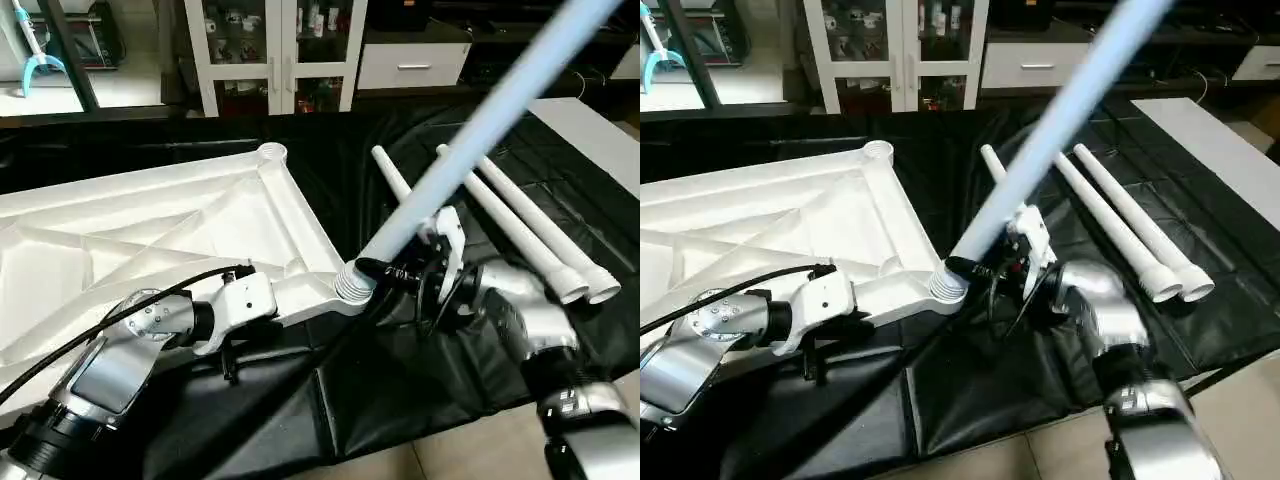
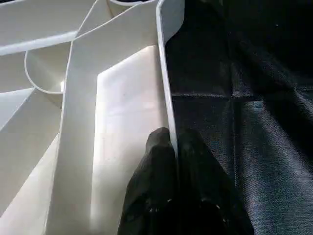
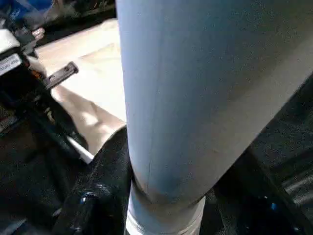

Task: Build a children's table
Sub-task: Insert table leg to table base

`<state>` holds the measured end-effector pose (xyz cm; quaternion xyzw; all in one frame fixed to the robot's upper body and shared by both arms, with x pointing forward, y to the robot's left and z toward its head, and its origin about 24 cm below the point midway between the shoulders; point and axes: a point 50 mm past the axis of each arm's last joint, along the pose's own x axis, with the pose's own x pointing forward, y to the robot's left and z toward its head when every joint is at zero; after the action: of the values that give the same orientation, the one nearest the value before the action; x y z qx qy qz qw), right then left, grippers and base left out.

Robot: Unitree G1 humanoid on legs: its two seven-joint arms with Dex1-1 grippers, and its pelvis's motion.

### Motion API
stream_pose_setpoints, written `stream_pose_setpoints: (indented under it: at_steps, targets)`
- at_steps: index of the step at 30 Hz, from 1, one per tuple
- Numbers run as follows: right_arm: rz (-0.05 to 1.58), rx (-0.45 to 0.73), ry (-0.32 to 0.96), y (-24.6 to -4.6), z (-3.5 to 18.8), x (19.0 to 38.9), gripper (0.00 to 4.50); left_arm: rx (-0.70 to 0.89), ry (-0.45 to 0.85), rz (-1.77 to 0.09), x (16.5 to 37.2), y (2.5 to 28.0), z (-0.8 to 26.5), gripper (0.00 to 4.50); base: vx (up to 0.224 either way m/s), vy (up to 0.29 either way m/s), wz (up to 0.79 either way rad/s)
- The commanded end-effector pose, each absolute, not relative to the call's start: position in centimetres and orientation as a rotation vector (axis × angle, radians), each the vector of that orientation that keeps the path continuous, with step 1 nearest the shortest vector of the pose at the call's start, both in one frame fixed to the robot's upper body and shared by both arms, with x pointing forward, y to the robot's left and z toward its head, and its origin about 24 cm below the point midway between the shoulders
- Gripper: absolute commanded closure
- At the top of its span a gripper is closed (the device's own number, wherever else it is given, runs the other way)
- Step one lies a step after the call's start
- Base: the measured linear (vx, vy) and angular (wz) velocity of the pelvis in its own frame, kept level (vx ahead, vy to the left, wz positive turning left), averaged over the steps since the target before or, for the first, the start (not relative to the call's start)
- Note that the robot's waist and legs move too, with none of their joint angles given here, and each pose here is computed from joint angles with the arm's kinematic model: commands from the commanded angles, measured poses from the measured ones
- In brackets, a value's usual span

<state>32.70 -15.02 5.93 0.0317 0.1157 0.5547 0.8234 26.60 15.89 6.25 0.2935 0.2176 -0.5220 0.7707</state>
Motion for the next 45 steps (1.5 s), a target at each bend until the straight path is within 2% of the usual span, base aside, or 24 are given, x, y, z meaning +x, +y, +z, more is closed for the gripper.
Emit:
stream_pose_setpoints:
  at_steps: [1, 3, 6, 9, 19, 24, 31, 40, 44, 45]
  targets:
    - [1.138, 0.041, 0.876, -17.6, -3.2, 27.4, 2.63, 0.639, 0.469, -1.262, 25.4, 14.4, 5.7, 4.47, 0.000, 0.000, 0.00]
    - [1.145, 0.028, 0.887, -17.7, -3.2, 27.4, 2.63, 0.638, 0.470, -1.263, 25.4, 14.4, 5.7, 4.47, 0.000, 0.000, 0.00]
    - [1.198, -0.122, 0.931, -18.0, -3.3, 27.3, 2.63, 0.638, 0.475, -1.266, 25.2, 14.5, 5.6, 4.47, 0.000, 0.000, 0.00]
    - [1.240, -0.224, 0.934, -17.7, -3.7, 27.0, 2.63, 0.637, 0.478, -1.267, 25.0, 14.6, 5.6, 4.47, 0.000, 0.000, 0.00]
    - [1.273, -0.240, 0.906, -16.3, -4.3, 26.6, 2.63, 0.636, 0.484, -1.271, 24.9, 14.6, 5.5, 4.47, 0.000, 0.000, 0.00]
    - [1.330, -0.315, 0.982, -16.5, -5.6, 25.1, 2.63, 0.637, 0.487, -1.275, 24.9, 14.5, 5.5, 4.47, 0.000, 0.000, 0.00]
    - [1.313, -0.247, 0.978, -15.0, -5.9, 25.3, 2.63, 0.637, 0.490, -1.282, 24.9, 14.4, 5.6, 4.47, 0.000, 0.000, 0.00]
    - [1.300, -0.228, 1.015, -14.5, -6.3, 25.3, 2.63, 0.638, 0.493, -1.280, 25.0, 14.5, 5.7, 4.47, 0.000, 0.000, 0.00]
    - [1.137, -0.186, 0.841, -13.8, -6.1, 26.5, 2.63, 0.636, 0.491, -1.274, 24.9, 14.6, 5.7, 4.47, 0.000, 0.000, 0.00]
    - [1.137, -0.186, 0.841, -13.8, -6.1, 26.5, 2.63, 0.636, 0.491, -1.274, 24.9, 14.6, 5.7, 4.47, 0.000, 0.000, 0.00]
